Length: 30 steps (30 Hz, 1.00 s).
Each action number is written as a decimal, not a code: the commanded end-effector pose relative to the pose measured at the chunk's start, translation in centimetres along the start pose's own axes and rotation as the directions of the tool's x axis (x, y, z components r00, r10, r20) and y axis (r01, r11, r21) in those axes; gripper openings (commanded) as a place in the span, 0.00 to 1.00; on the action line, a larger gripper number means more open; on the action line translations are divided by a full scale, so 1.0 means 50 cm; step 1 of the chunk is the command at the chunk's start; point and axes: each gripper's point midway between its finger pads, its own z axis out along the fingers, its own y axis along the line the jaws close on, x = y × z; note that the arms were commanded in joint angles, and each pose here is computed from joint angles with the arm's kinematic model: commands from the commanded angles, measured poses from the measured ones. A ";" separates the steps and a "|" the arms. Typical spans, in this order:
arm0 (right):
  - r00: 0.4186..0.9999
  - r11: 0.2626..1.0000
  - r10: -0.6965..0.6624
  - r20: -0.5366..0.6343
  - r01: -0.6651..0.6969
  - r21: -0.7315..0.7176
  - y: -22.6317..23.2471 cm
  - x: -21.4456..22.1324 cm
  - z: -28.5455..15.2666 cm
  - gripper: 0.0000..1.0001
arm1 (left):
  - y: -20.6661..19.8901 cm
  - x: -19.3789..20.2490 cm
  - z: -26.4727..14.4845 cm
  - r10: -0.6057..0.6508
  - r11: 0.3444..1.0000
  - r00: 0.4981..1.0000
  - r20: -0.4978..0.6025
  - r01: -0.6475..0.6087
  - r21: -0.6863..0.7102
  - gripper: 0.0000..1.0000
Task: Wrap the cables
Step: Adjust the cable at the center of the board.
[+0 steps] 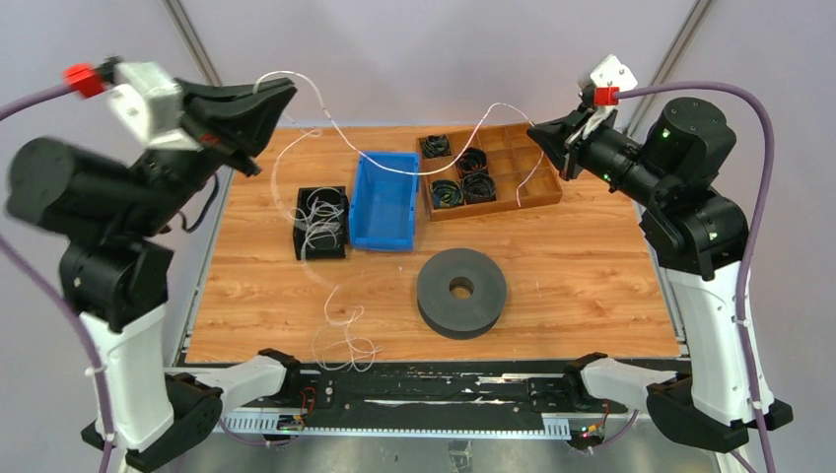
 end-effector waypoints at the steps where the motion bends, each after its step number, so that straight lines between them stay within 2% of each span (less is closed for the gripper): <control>1: 1.000 1.000 0.006 -0.015 -0.006 0.010 -0.011 0.020 0.002 0.01 | 0.062 0.133 0.025 0.052 0.994 0.981 -0.186 -0.069 -0.088 0.00; 5: 1.000 1.000 0.012 -0.022 -0.012 0.018 -0.015 0.028 0.000 0.01 | 0.117 0.156 0.039 0.129 0.971 0.959 -0.252 -0.174 -0.163 0.00; 10: 0.999 1.000 0.017 -0.039 -0.015 0.027 -0.020 0.047 0.002 0.00 | 0.157 0.129 0.030 0.198 0.935 0.942 -0.272 -0.265 -0.236 0.00; 19: 0.998 0.999 0.044 -0.055 -0.042 0.022 -0.021 0.066 0.011 0.00 | 0.229 -0.057 -0.017 0.346 0.791 0.924 -0.161 -0.380 -0.479 0.00; 22: 0.997 0.999 0.044 -0.064 -0.043 0.011 -0.017 0.075 0.013 0.01 | 0.228 -0.079 -0.024 0.381 0.777 0.911 -0.155 -0.407 -0.481 0.00; 23: 0.997 0.999 0.043 -0.068 -0.042 0.008 -0.016 0.080 0.013 0.01 | 0.219 -0.073 -0.025 0.382 0.787 0.910 -0.162 -0.412 -0.459 0.00; 26: 0.996 1.000 0.031 -0.087 -0.031 0.003 -0.012 0.098 0.012 0.01 | 0.187 0.042 -0.010 0.359 0.849 0.896 -0.261 -0.430 -0.307 0.00; 30: 0.992 1.000 0.007 -0.123 -0.009 -0.015 -0.005 0.128 0.008 0.01 | 0.156 0.259 -0.043 0.319 0.894 0.820 -0.476 -0.427 -0.137 0.00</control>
